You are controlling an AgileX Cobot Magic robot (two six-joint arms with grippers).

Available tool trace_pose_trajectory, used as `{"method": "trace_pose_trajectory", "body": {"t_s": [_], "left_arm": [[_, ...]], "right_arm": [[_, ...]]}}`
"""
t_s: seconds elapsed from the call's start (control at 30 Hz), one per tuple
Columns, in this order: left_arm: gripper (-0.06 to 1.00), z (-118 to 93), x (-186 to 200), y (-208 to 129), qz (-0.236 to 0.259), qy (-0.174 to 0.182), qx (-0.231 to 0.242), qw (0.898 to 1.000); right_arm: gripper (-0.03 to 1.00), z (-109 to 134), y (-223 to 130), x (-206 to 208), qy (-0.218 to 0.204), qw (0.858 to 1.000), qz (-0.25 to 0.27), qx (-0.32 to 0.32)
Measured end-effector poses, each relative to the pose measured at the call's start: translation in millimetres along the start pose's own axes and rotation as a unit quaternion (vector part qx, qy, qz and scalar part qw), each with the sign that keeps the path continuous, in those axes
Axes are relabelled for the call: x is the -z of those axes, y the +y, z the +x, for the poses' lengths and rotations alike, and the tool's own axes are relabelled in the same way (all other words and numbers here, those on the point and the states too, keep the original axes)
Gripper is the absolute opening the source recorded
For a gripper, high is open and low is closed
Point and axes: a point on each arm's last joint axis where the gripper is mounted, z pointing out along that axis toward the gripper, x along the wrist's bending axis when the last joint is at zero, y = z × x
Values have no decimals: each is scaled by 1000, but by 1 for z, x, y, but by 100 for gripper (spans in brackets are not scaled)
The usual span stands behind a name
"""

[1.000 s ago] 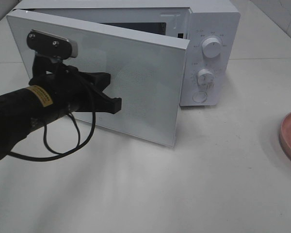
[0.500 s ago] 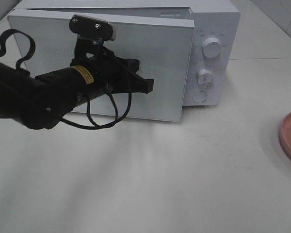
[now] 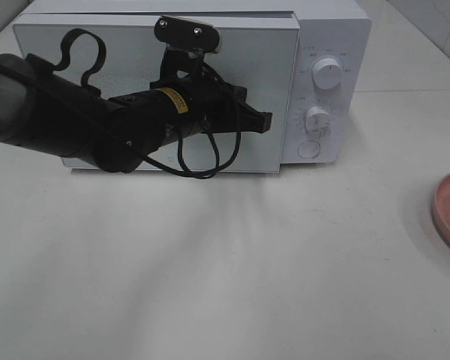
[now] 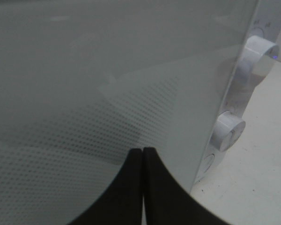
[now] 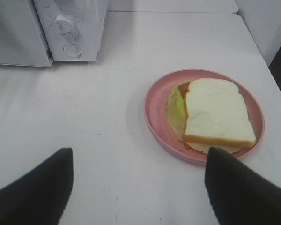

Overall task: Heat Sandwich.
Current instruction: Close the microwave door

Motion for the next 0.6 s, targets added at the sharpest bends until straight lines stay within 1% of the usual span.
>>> {"method": "trace_pose_trajectory", "body": {"t_s": [0.1, 0.17, 0.33, 0.4, 0.6], "left_arm": [[0, -2, -5, 0, 5, -1, -5, 1000], [0, -2, -12, 3, 10, 7, -11, 1000], [0, 0, -23, 4, 24, 22, -7, 999], [0, -2, -29, 4, 39, 17, -14, 999], [0, -3, -30, 4, 49, 14, -13, 999]], "right_arm": [[75, 0, 0, 0, 0, 1000, 0, 0], [75, 0, 0, 0, 0, 1000, 0, 0], [75, 0, 0, 0, 0, 1000, 0, 0], [75, 0, 0, 0, 0, 1000, 0, 0], [75, 0, 0, 0, 0, 1000, 0, 0]]}}
